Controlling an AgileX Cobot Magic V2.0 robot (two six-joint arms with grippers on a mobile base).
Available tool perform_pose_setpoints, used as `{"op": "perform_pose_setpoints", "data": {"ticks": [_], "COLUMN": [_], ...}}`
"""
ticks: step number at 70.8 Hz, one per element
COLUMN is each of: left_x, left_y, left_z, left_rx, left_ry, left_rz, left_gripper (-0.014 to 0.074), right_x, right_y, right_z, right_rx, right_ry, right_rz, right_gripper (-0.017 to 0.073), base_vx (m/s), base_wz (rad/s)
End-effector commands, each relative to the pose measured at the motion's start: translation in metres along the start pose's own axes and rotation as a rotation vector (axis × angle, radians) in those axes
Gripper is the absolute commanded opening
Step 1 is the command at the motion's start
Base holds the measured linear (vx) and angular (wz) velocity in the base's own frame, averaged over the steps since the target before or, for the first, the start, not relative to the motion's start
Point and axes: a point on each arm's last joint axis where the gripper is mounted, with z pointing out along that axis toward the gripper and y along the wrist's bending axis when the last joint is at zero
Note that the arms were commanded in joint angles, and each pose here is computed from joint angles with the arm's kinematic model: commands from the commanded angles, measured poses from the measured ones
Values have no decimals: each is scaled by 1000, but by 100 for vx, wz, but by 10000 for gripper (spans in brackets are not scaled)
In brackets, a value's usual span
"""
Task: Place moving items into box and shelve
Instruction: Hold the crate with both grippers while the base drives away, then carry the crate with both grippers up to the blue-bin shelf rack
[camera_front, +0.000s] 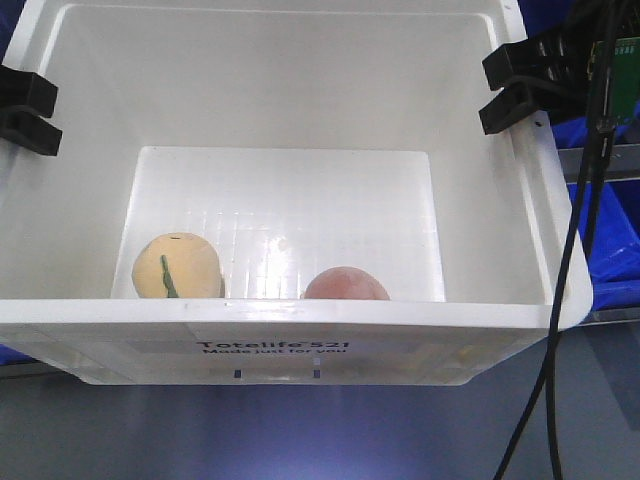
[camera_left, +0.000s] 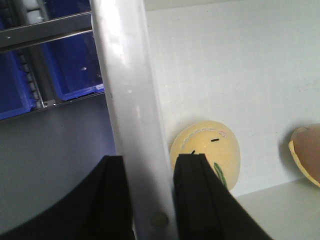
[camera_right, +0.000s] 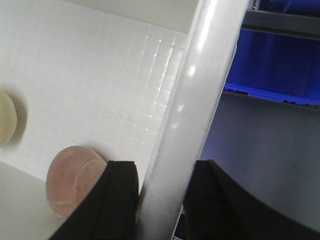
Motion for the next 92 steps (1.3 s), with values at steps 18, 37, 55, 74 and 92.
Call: {"op": "perform_pose_setpoints", "data": {"ticks": [18, 37, 55, 74, 92], "left_x": [-8, -8, -8, -8, -8], "left_y": [-10, -10, -10, -10, -10], "left_z": [-26, -26, -26, -26, -26], "left_rx": [67, 67, 67, 67, 67], "left_ry": [-175, -175, -175, -175, -175], "left_rz": [7, 7, 7, 7, 7], "left_gripper": [-17, -17, -17, -17, -17], "right_x": [-6, -6, -6, -6, -7], "right_y": [11, 11, 11, 11, 11], "right_z": [-27, -27, -27, -27, -27], "right_rx": [-52, -52, -49, -50, -51], "right_ry": [-162, -162, -163, -163, -164], "right_rz": [-28, -28, -29, -29, -28], "right_gripper": [-11, -11, -11, -11, -11], "base_vx": [13, 14, 14, 12, 13], "base_wz": [39, 40, 32, 14, 0]}}
